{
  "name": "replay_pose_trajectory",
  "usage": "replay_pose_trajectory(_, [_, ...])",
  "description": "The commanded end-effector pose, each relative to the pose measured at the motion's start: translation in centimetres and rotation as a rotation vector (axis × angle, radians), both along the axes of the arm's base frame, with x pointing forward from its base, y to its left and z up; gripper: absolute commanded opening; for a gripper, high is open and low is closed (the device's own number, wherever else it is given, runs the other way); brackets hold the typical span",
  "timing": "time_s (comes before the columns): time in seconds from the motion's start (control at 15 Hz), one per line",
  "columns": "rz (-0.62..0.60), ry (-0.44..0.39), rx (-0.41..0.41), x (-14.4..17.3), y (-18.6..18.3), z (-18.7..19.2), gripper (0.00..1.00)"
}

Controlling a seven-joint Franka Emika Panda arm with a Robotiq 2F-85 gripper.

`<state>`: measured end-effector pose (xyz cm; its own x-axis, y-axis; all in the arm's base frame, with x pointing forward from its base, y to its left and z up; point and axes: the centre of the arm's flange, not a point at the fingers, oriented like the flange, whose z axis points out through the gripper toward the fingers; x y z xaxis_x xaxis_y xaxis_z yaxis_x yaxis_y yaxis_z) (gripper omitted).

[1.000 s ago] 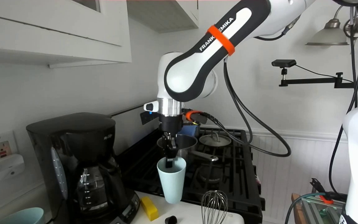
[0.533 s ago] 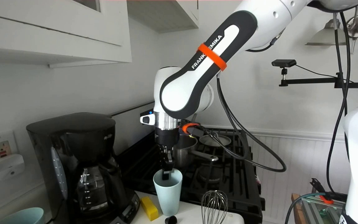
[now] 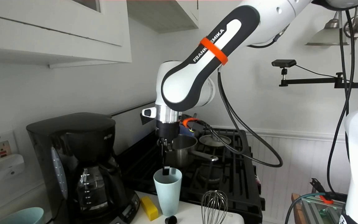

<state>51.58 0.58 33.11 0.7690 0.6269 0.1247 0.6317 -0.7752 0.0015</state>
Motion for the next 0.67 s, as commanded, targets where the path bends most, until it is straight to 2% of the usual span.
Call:
replay_pose_trajectory(0.0, [-0.077,-0.033,0.045,-1.0,-1.7,4.2,0.85])
replay_pose_trajectory(0.13, [-0.192,-0.053,0.028,-1.4,-3.6,6.2,1.0])
replay_pose_trajectory(0.6, [-0.608,-0.104,0.031,-3.4,-13.7,9.0,1.0])
